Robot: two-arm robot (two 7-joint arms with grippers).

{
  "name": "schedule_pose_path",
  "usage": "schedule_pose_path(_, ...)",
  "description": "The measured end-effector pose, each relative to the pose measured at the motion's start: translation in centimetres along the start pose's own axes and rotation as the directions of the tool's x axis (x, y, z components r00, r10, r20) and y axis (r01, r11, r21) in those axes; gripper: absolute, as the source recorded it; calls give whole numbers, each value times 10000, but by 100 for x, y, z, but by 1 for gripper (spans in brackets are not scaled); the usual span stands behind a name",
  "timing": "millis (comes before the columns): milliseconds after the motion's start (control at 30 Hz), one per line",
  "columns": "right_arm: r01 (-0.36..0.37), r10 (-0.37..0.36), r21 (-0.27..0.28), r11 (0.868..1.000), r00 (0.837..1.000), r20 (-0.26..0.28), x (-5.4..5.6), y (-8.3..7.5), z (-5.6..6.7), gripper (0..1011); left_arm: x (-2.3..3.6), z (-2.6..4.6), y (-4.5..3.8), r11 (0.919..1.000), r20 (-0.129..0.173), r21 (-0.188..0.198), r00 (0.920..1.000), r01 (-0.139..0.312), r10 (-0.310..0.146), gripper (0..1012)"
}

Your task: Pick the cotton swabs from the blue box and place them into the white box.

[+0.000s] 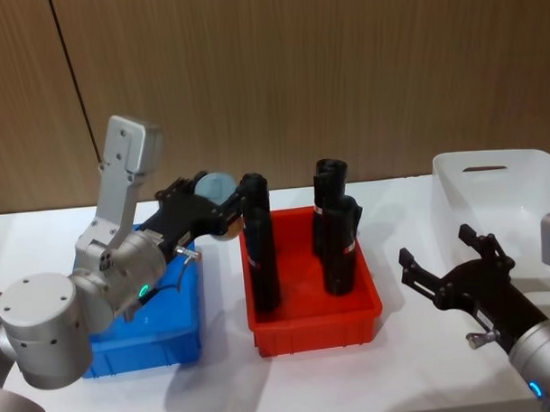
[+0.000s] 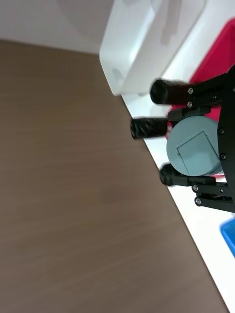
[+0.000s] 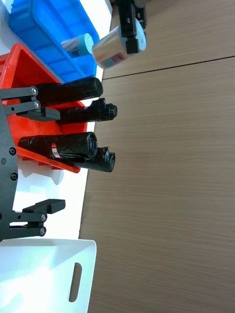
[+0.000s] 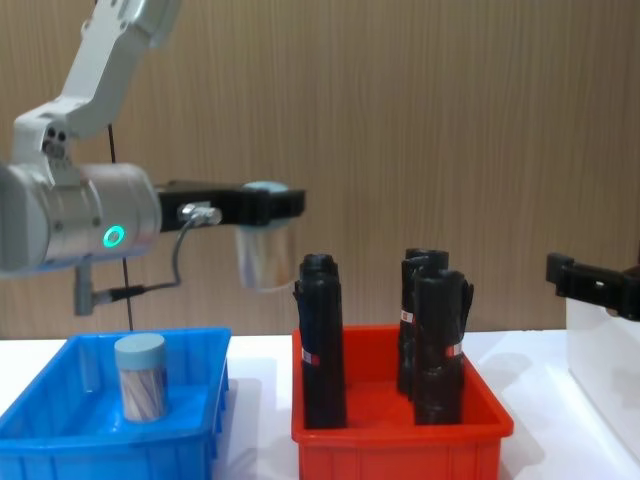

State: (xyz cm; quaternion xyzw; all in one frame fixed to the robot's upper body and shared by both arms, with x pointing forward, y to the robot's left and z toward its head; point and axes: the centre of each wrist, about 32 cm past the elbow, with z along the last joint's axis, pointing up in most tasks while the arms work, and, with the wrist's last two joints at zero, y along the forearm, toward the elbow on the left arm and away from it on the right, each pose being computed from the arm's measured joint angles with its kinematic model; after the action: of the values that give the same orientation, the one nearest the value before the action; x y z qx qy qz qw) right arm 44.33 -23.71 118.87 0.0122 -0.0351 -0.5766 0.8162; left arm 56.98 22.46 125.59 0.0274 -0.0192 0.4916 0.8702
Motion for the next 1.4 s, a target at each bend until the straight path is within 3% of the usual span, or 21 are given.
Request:
schedule_pose_path(233, 0, 0, -1, 10000, 10000, 0, 0, 0, 0, 1002, -41, 107, -81, 9937, -99, -435, 9945, 1034, -1039, 674)
schedule_pose_path(467, 1, -1, -1, 10000, 10000, 1, 0, 0, 0, 1002, -78, 186, -194, 9759, -206, -739, 9781, 2052, -2072, 674)
schedule_pose_path(600, 0, 0, 0, 10000, 10000, 0, 0, 0, 0, 1002, -104, 219, -282, 9597, -293, -870, 9622, 2674, -2708, 674)
schedule_pose_path(700, 0, 0, 0, 10000, 10000, 0, 0, 0, 0, 1002, -126, 242, -384, 9417, -410, -951, 9440, 3226, -3275, 674)
schedule_pose_path(767, 0, 0, 1, 10000, 10000, 0, 0, 0, 0, 1002, -135, 251, -428, 9342, -457, -982, 9362, 3429, -3484, 674)
schedule_pose_path(800, 0, 0, 0, 10000, 10000, 0, 0, 0, 0, 1002, -142, 264, -458, 9283, -472, -1021, 9303, 3576, -3636, 674)
schedule_pose_path(867, 0, 0, 0, 10000, 10000, 0, 0, 0, 0, 1002, -157, 267, -557, 9101, -592, -1039, 9109, 4012, -4083, 674)
schedule_pose_path(933, 0, 0, 0, 10000, 10000, -1, 0, 0, 0, 1002, -163, 272, -582, 9057, -617, -1050, 9063, 4107, -4181, 674)
schedule_pose_path(967, 1, -1, 0, 10000, 10000, 0, 0, 0, 0, 1001, -171, 275, -638, 8974, -679, -1048, 8972, 4286, -4364, 674)
schedule_pose_path(1067, 0, 0, 0, 10000, 10000, 0, 0, 0, 0, 1002, -188, 286, -728, 8813, -759, -1071, 8800, 4603, -4688, 674)
schedule_pose_path(1233, 0, 0, 0, 10000, 10000, 0, 0, 0, 0, 1002, -214, 299, -846, 8604, -867, -1085, 8575, 4979, -5071, 674)
schedule_pose_path(1400, 0, 0, -1, 10000, 10000, 0, 0, 0, 0, 1002, -231, 312, -919, 8461, -931, -1100, 8422, 5215, -5311, 674)
